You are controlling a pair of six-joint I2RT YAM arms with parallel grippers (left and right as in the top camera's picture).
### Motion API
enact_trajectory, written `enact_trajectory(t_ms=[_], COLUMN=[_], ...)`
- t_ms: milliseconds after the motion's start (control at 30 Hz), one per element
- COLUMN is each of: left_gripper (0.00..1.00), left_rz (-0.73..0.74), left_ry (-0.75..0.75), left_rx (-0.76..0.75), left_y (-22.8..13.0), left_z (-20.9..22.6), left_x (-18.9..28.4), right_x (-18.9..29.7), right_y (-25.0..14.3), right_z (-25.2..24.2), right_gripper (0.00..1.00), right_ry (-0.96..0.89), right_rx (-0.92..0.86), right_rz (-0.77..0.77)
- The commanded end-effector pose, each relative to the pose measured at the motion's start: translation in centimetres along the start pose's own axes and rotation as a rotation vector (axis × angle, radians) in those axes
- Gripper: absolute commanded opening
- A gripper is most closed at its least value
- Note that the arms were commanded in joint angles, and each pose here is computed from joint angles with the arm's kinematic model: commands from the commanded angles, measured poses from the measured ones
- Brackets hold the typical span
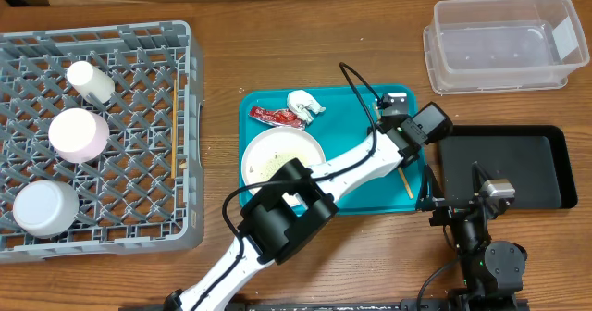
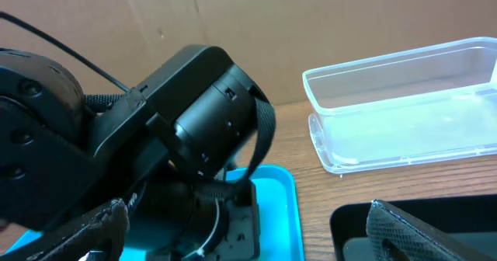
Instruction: Sort waste into correct bins and load items into the dishwasher
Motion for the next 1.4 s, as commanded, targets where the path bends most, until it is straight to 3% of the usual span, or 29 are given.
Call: enact_trajectory(t_ms=[0,400,633,767,1067,1267,1367], left_gripper=[0.06,0.04,0.04,0.04,0.04,0.04,0.04], left_rz=[0.192,0.239,0.233,0.224,0.209,0.254,0.307], left_ry=[-0.05,-0.051,-0.076,-0.153,-0.075,0.186,0.239], left_rx=[-0.002,0.016,0.04,-0.054,-0.105,0.011,-0.022], left_y=[-4.4,-2.5,3.1,6.5,10.7,10.6,10.2], left_z=[0.4,3.0,6.0,7.9,18.9,29.0,32.5], left_x=[-3.3,-3.4,1.8,6.5,16.7,20.7,21.0], right_x=[0.0,0.0,0.0,0.0,0.0,0.0,0.0], right_y=[-0.1,-0.1,-0.1,-0.1,-0.1,-0.1,-0.1], right_z=[-0.2,-0.2,-0.2,-0.2,-0.2,-0.2,-0.2], right_gripper=[1.0,1.0,1.0,1.0,1.0,1.0,1.0], right_ry=[-0.008,-0.008,-0.008,-0.008,-0.008,-0.008,-0.008], right_rx=[-0.003,-0.003,-0.003,-0.003,-0.003,-0.003,-0.003], right_rz=[-0.01,-0.01,-0.01,-0.01,-0.01,-0.01,-0.01])
Point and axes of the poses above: each gripper's point midway between its finger pads, its own x axis back along the fingers, its own z axis along the line the jaws close on, y = z × x, the point moved 5 cm from there along x, back along the fingers, and after that the axes turned 8 degrees about -x, right-handed, at the moved point
